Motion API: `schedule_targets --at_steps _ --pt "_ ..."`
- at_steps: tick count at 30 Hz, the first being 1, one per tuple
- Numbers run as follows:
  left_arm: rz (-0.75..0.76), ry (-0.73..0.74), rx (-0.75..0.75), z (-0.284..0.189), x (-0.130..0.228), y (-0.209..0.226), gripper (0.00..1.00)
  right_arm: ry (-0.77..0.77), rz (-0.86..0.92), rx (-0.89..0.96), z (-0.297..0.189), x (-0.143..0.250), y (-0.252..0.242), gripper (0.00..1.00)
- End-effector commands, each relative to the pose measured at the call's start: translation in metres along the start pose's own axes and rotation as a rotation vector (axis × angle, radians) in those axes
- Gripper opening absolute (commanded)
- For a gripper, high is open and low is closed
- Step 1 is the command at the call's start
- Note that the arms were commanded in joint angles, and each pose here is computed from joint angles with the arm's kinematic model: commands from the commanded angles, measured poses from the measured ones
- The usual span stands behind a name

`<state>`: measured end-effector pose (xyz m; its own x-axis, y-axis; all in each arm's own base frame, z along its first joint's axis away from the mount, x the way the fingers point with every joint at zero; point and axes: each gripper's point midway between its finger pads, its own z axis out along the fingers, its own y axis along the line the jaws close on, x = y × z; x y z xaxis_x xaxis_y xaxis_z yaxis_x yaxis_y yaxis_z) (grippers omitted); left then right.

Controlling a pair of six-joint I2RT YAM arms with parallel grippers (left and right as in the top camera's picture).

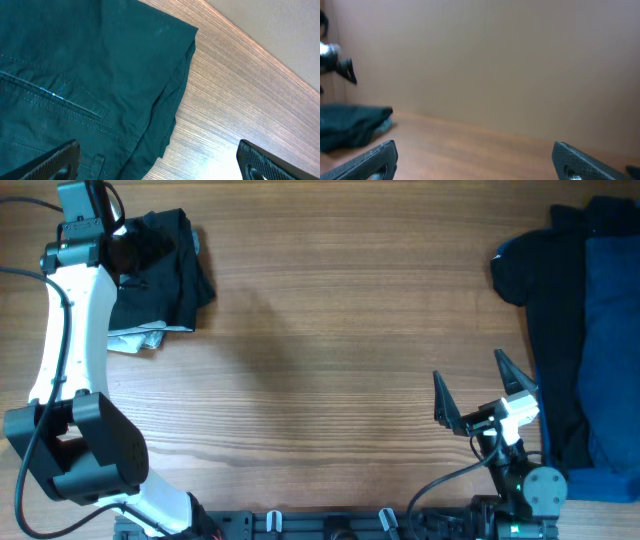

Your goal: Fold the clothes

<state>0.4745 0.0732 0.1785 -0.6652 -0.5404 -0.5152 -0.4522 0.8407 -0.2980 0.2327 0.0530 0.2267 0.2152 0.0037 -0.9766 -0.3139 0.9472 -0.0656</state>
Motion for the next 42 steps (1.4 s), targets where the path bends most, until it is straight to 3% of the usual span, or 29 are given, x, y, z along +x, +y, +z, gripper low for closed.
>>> schedule_targets --at_steps 1,3,7,29,33,36,40,42 --pt "0.015 -0.030 -0.003 -0.009 -0.007 0.000 1.00 0.086 -0.117 0.010 -0.002 0.022 -0.003 1.00" --pt "0.015 -0.030 -0.003 -0.009 -0.007 0.000 1.00 0.184 -0.163 0.005 -0.005 0.046 -0.003 1.00" --pt "0.015 -0.030 -0.003 -0.009 -0.007 0.000 1.00 0.208 -0.188 0.119 -0.007 0.048 -0.023 1.00" --pt "0.022 -0.031 0.003 -0.017 -0.004 -0.003 1.00 0.211 -0.190 0.129 -0.007 0.049 -0.025 1.00" --pt "0.046 -0.193 0.088 -0.100 -0.024 -0.027 1.00 0.211 -0.189 0.129 -0.007 0.049 -0.025 1.00" --pt "0.089 -0.385 0.214 -0.204 -0.024 -0.054 1.00 0.211 -0.190 0.129 -0.007 0.049 -0.025 1.00" --pt "0.128 -0.545 0.340 -0.299 0.017 -0.054 1.00 0.212 -0.190 0.129 -0.007 0.049 -0.025 1.00" --pt "0.139 -0.562 0.366 -0.310 0.055 -0.038 1.00 0.211 -0.190 0.129 -0.007 0.049 -0.025 1.00"
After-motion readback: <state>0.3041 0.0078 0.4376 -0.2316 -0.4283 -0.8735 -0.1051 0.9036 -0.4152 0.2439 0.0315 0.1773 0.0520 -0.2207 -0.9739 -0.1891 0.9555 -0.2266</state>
